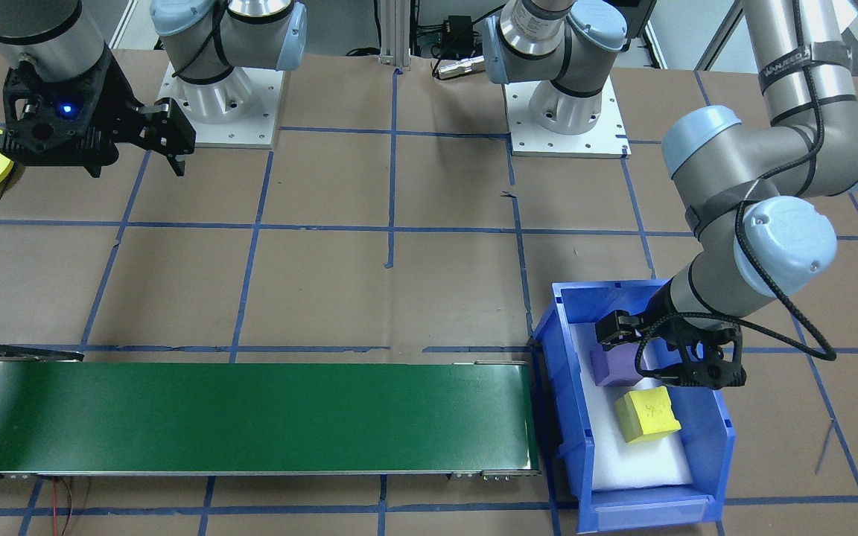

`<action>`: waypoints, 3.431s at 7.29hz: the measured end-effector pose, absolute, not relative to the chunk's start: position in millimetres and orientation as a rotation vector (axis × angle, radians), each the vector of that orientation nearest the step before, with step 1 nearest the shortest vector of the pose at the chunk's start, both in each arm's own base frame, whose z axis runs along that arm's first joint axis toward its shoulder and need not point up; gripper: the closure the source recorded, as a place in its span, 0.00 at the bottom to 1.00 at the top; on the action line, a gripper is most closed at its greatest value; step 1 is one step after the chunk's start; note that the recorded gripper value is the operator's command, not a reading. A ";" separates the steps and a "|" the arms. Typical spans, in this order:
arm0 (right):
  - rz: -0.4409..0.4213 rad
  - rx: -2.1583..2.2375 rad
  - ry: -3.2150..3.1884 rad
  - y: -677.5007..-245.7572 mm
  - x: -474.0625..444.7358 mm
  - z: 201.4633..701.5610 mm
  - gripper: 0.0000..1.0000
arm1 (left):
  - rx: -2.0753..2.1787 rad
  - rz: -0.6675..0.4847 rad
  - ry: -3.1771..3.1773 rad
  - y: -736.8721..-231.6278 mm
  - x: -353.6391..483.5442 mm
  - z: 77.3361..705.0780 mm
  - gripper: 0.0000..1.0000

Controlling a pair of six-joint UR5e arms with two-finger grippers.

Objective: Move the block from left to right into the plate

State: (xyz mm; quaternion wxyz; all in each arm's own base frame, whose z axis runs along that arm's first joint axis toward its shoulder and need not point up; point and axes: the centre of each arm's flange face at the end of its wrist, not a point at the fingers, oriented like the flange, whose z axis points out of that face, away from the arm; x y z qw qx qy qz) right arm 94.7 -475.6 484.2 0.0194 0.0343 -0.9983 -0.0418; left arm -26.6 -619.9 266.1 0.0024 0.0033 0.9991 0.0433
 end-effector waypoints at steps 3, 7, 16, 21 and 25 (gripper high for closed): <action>-0.130 0.107 -3.098 -475.6 94.7 484.2 0.00 | 0.012 0.184 3.141 -616.2 -27.2 235.8 0.61; -0.132 0.107 -3.097 -476.0 94.7 483.6 0.00 | -0.041 0.101 3.134 -610.6 -40.5 303.6 0.71; -0.140 0.110 -3.097 -476.0 94.7 481.5 0.00 | 0.172 -0.222 3.203 -659.2 -220.8 342.5 0.47; -0.032 0.197 -3.180 -561.0 96.0 401.3 0.00 | 0.189 -0.116 3.207 -643.3 -224.8 288.3 0.00; 0.090 -0.045 -3.362 -635.6 110.1 337.5 0.00 | 0.044 -0.249 3.194 -643.8 -166.0 372.7 0.00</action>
